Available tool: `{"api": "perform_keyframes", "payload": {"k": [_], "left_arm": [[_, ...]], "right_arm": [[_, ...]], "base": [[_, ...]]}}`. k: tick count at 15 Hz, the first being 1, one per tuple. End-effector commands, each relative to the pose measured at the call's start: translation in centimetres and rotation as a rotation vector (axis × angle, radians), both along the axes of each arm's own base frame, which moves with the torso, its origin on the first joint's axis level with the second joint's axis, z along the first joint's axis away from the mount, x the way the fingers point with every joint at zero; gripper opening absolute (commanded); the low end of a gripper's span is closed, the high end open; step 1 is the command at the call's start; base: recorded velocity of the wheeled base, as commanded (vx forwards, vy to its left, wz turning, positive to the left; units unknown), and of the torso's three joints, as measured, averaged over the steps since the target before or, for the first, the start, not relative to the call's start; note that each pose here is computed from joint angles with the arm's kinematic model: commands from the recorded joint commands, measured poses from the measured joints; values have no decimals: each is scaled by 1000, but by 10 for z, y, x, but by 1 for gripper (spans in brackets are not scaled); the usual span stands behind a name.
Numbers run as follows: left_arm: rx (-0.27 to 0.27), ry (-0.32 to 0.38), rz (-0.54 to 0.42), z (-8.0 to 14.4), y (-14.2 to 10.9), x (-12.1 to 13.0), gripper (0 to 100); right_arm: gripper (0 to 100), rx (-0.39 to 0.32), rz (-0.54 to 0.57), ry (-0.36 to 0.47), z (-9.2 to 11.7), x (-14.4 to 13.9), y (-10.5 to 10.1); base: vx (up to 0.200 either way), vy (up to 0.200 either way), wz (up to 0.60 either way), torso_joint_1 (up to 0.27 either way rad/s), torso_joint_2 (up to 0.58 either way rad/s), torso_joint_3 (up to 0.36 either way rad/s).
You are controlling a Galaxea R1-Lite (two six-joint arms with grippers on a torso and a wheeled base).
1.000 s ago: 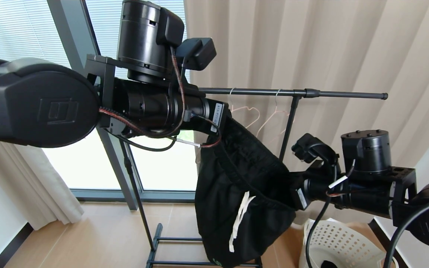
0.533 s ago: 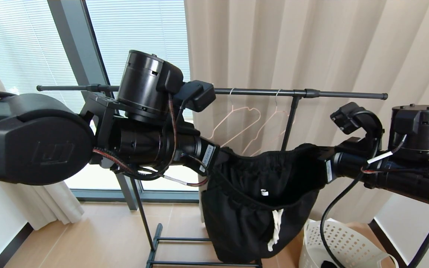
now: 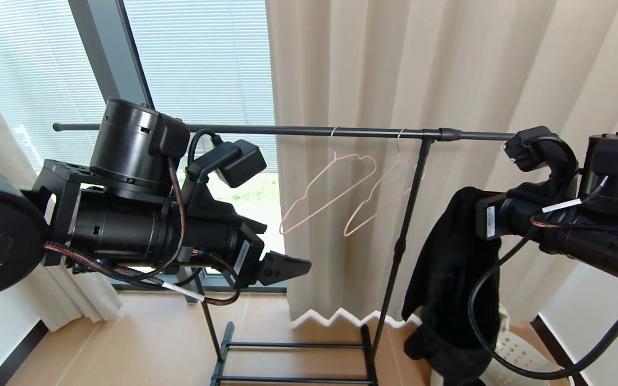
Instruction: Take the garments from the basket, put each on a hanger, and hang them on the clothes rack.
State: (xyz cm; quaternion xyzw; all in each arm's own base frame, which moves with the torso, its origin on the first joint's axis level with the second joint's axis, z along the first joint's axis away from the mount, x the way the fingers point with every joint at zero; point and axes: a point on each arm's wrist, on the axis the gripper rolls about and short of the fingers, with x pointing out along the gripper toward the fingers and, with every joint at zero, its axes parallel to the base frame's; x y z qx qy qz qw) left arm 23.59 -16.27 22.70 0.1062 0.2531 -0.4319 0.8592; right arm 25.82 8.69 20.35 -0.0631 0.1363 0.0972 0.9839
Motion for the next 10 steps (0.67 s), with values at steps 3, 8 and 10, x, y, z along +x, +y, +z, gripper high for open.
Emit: {"api": "perform_keyframes", "payload": {"k": [3, 8, 10], "left_arm": [[-1, -52, 41, -14, 5, 22, 100], [42, -96, 147, -38, -8, 63, 100], [63, -95, 177, -45, -12, 78, 100]], "right_arm": [[0, -2, -4, 3, -2, -17, -6], [0, -5, -11, 22, -10, -23, -11], [0, -1, -13, 10, -7, -27, -12]], "base": [[0, 0, 0, 0, 0, 0], [0, 0, 0, 0, 0, 0], [100, 0, 0, 4, -1, -1]]}}
